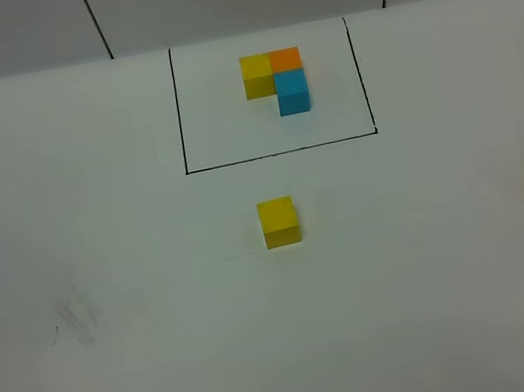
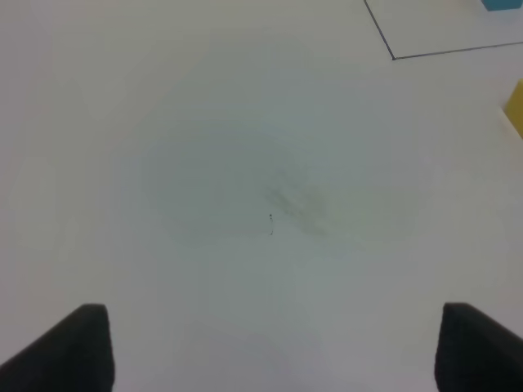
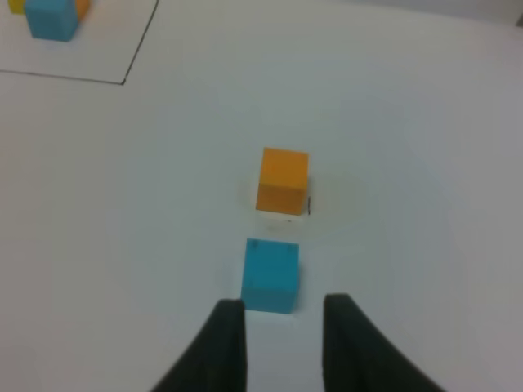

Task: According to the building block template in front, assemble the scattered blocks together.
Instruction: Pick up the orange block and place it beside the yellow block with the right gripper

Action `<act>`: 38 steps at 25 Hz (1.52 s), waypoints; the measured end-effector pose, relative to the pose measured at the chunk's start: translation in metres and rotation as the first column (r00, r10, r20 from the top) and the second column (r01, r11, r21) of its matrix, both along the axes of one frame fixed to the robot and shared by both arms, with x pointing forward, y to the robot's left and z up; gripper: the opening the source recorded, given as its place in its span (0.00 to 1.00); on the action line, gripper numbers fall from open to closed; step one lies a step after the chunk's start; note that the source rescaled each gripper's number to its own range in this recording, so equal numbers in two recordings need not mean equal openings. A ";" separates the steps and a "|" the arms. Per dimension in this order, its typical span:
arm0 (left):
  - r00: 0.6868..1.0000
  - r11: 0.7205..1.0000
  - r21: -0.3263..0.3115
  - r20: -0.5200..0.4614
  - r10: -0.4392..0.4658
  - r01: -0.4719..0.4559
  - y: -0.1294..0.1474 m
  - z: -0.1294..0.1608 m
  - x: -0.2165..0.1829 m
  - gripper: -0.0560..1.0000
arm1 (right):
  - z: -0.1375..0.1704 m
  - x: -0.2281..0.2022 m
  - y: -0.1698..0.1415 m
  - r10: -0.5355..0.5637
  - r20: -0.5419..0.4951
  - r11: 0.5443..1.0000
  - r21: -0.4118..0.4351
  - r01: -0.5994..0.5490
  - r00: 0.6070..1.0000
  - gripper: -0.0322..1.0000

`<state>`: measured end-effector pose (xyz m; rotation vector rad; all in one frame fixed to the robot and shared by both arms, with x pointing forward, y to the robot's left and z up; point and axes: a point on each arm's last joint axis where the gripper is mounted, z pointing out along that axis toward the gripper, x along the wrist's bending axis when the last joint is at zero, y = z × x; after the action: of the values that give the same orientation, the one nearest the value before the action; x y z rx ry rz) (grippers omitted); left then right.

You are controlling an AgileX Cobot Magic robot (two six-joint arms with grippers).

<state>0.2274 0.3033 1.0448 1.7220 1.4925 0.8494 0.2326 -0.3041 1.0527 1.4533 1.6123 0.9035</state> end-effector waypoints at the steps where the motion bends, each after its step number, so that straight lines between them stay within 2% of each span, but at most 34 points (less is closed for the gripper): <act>1: 1.000 1.000 0.000 0.000 0.000 0.000 0.000 0.000 0.000 0.70 | 0.000 0.002 0.000 -0.009 -0.011 1.000 0.007 0.009 1.000 0.04; 5: 1.000 1.000 0.000 0.000 0.000 0.000 0.000 0.000 0.000 0.70 | 0.008 0.024 0.001 -0.047 -0.099 0.997 0.054 0.053 0.994 0.13; 10: 1.000 1.000 0.000 0.000 0.000 0.000 0.000 0.000 0.000 0.70 | 0.025 0.091 0.006 -0.068 -0.222 0.993 0.084 0.089 0.973 0.38; 13: 1.000 1.000 0.000 0.000 0.000 0.000 0.000 0.000 0.000 0.70 | 0.025 0.142 0.009 -0.072 -0.335 0.994 0.053 0.096 0.939 0.56; 16: 1.000 1.000 0.000 0.000 0.000 0.000 0.000 0.000 0.000 0.70 | 0.017 0.191 0.012 -0.082 -0.457 0.995 0.019 0.101 0.885 0.74; 19: 1.000 1.000 0.000 0.000 0.000 0.000 0.000 0.000 0.000 0.70 | 0.006 0.237 0.015 -0.085 -0.538 0.995 0.002 0.102 0.839 0.85; 21: 1.000 1.000 0.000 0.000 0.000 0.000 0.000 0.000 0.000 0.70 | 0.000 0.259 0.017 -0.086 -0.568 0.995 -0.004 0.102 0.819 0.88; 26: 1.000 1.000 0.000 0.000 0.000 0.000 0.000 0.000 0.000 0.70 | -0.024 0.301 0.019 -0.094 -0.641 0.994 -0.019 0.107 0.762 0.89; 33: 1.000 1.000 0.000 -0.001 0.000 0.000 0.000 0.000 0.000 0.70 | -0.072 0.323 -0.004 -0.142 -0.745 0.986 -0.049 0.159 0.651 0.89; 38: 1.000 1.000 0.000 -0.001 0.000 0.000 0.000 0.000 0.000 0.70 | -0.092 0.332 -0.005 -0.134 -0.756 0.988 -0.052 0.145 0.641 0.89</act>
<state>0.2273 0.3033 1.0448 1.7227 1.4931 0.8489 0.5648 -0.3090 0.9610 2.1056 2.0218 0.1714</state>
